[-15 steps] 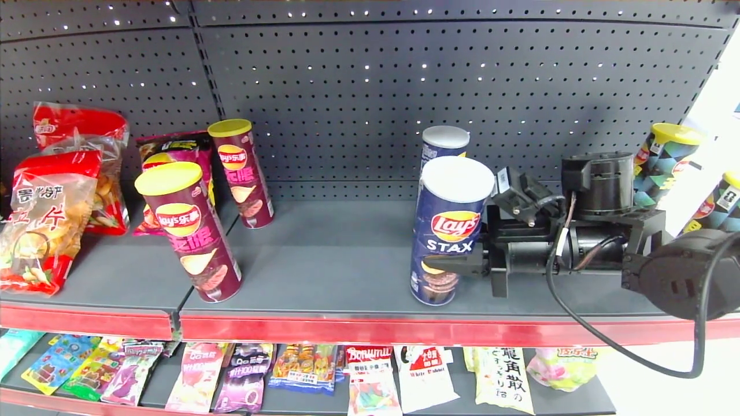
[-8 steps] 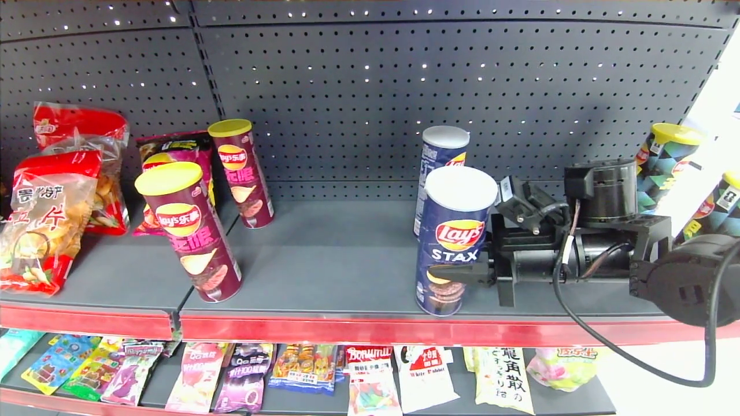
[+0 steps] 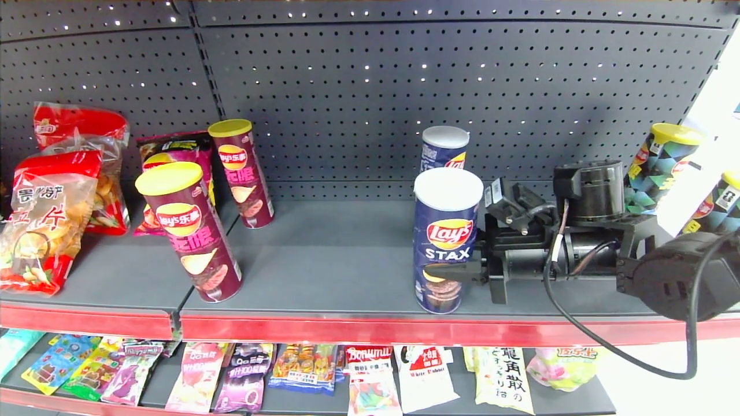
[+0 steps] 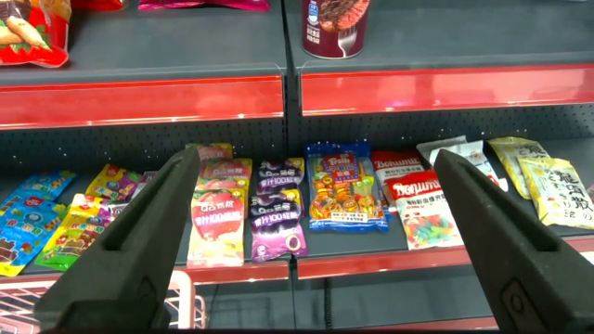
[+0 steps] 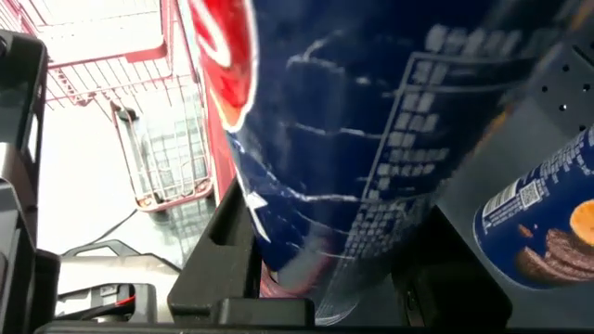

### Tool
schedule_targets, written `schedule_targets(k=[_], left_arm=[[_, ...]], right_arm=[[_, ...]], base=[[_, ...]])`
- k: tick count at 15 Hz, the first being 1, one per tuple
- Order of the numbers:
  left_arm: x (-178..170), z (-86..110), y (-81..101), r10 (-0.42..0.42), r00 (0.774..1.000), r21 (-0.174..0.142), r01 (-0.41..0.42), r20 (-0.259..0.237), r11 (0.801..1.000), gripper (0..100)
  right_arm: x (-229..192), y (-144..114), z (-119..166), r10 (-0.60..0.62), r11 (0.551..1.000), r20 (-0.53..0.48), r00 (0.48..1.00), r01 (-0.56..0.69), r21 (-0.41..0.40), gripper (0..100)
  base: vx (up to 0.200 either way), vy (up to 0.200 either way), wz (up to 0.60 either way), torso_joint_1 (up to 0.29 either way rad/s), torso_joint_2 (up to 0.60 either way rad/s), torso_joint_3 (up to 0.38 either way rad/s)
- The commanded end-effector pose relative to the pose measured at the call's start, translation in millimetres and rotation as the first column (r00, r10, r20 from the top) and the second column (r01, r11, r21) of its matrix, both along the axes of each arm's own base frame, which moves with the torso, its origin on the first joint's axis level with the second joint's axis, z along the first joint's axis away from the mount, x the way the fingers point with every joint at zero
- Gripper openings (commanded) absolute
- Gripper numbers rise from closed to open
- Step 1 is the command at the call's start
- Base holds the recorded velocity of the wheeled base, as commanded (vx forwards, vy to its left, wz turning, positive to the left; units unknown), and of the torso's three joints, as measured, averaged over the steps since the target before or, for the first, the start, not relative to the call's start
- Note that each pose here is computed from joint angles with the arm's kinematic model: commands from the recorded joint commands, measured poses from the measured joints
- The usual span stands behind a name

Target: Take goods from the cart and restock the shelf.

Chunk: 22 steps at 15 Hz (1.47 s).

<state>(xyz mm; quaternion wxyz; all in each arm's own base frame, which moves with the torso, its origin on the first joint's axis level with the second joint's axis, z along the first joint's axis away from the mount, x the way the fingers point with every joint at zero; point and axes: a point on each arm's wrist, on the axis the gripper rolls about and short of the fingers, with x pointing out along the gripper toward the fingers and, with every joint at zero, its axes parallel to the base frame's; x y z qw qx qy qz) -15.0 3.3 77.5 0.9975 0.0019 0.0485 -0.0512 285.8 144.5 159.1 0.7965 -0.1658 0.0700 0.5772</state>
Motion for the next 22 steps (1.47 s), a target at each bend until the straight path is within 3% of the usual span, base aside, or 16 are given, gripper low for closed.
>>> schedule_targets(k=[1,19,20,22], left_arm=[[0,0.0,0.0,0.002,1.000,0.000,-0.002,-0.001,1.000,100],[0,0.0,0.0,0.000,1.000,0.000,0.000,-0.001,1.000,100],[0,0.0,0.0,0.000,1.000,0.000,0.000,-0.001,1.000,100],[0,0.0,0.0,0.000,1.000,0.000,0.000,-0.001,1.000,100]], right_arm=[[5,2,-1,0.000,1.000,0.006,1.000,0.000,0.003,0],[2,1,-7,0.007,1.000,-0.002,1.000,-0.007,-0.008,0],[2,0,-6,0.007,1.000,-0.001,1.000,-0.007,-0.007,100],[1,0,-6,0.004,1.000,-0.003,1.000,-0.004,-0.005,100]], base=[[0.000,0.000,0.00,0.000,0.00,0.000],[0.000,0.000,0.00,0.000,0.00,0.000],[0.000,0.000,0.00,0.000,0.00,0.000],[0.000,0.000,0.00,0.000,0.00,0.000]])
